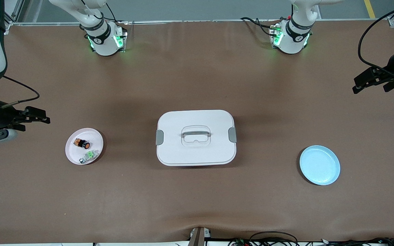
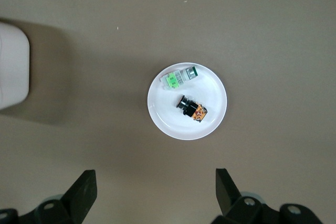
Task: Transfer orange switch to right arm and place
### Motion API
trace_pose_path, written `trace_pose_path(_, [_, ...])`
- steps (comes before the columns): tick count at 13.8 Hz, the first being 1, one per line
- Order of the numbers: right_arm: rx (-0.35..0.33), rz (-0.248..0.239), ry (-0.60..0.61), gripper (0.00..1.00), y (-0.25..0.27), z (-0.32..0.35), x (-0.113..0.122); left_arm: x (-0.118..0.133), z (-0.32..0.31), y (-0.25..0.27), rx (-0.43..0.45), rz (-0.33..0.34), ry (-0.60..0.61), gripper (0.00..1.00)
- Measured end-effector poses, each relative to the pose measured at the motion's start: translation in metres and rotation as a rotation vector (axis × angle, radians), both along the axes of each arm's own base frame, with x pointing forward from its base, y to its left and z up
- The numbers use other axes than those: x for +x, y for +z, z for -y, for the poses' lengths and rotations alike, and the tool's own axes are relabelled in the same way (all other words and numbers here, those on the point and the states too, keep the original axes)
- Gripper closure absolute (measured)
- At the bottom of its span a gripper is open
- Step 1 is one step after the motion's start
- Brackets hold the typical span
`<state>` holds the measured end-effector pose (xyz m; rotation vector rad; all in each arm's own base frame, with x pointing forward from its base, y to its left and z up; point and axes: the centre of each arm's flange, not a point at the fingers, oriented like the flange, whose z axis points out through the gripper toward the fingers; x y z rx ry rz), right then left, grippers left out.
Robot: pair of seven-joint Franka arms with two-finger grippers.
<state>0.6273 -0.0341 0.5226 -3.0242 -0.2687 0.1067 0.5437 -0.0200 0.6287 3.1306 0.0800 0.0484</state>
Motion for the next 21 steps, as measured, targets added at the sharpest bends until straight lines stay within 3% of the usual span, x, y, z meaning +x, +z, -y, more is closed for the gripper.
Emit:
trace_pose_path(5, [-0.063,0.040,-0.159,0.00,0.048,-0.001,0.001,0.001,0.000,-0.001,0.000,-0.003,0.000,0.00])
trace_pose_path(7, [-0.075,0.063,-0.174,0.00,0.061,0.001,0.002,0.001,0.000,-0.001,0.000,-0.003,0.000,0.00])
trace_pose_path(10, [-0.081,0.059,-0.184,0.00,0.063,0.008,0.001,0.001,0.000,-0.001,0.000,-0.003,0.000,0.00])
trace_pose_path(14, [-0.124,0.015,-0.177,0.00,0.066,0.013,-0.007,0.001,0.000,-0.001,0.000,-0.003,0.000,0.00])
trace_pose_path(17, [-0.125,-0.083,-0.173,0.00,0.086,0.011,-0.028,0.001,0.000,-0.001,0.000,-0.004,0.000,0.00])
trace_pose_path(21, [-0.065,-0.162,-0.209,0.00,0.109,0.030,-0.059,0.001,0.000,-0.001,0.000,-0.003,0.000,0.00])
